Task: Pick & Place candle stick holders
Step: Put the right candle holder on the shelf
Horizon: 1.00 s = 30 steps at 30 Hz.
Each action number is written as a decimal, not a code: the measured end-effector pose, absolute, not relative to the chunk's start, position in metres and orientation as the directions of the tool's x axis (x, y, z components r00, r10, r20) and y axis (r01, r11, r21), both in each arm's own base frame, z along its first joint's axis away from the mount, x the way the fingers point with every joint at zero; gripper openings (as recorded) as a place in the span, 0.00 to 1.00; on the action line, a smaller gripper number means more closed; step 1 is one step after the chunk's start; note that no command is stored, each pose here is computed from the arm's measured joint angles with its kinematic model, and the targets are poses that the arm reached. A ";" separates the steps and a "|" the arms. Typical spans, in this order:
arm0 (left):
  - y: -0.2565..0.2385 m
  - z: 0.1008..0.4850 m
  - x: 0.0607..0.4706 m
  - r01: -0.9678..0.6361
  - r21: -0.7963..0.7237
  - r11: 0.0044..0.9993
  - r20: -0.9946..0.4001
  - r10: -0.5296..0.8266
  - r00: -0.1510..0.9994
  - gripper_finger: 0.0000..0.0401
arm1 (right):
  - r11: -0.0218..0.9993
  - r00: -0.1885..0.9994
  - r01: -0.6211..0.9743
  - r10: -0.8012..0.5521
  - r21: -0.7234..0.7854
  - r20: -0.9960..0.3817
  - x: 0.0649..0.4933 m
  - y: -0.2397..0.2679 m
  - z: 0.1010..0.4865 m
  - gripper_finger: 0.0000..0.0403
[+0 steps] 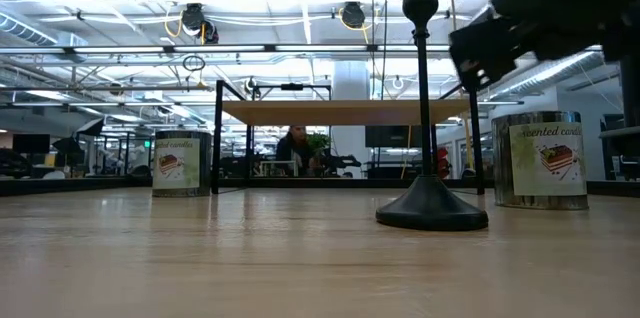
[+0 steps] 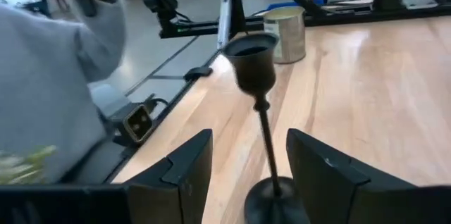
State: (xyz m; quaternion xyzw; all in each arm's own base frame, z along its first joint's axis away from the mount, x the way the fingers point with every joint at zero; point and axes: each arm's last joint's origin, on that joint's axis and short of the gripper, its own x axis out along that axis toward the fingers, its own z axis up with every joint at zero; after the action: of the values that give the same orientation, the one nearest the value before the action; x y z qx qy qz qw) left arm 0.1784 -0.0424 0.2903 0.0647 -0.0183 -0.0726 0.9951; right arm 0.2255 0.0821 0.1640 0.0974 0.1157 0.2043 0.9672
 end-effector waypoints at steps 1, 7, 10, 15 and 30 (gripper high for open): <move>-0.043 0.292 0.179 0.145 0.131 0.981 0.029 -0.150 0.988 0.34 | 0.897 0.888 -0.373 0.419 0.236 -0.191 0.231 0.084 0.161 0.44; -0.044 0.289 0.179 0.152 0.145 0.978 -0.007 -0.153 0.988 0.34 | 0.901 0.874 -0.368 0.419 0.228 -0.245 0.267 0.098 0.145 0.44; -0.044 0.288 0.179 0.154 0.128 0.980 -0.018 -0.153 0.988 0.34 | 0.907 0.869 -0.377 0.417 0.189 -0.266 0.279 0.103 0.138 0.44; -0.044 0.286 0.179 0.154 0.037 0.987 -0.036 -0.153 0.988 0.34 | 0.909 0.869 -0.397 0.417 0.127 -0.266 0.284 0.105 0.135 0.33; -0.044 0.280 0.179 0.147 -0.050 0.988 -0.100 -0.152 0.983 0.34 | 0.944 0.944 -0.316 0.322 0.089 -0.068 0.290 0.086 0.182 0.02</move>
State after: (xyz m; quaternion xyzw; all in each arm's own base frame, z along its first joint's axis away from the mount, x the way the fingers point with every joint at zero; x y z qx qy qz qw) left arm 0.1787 -0.0442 0.2797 -0.0212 0.0516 -0.0752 0.9956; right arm 0.2900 0.0862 0.1820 0.0386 0.0406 0.1621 0.9852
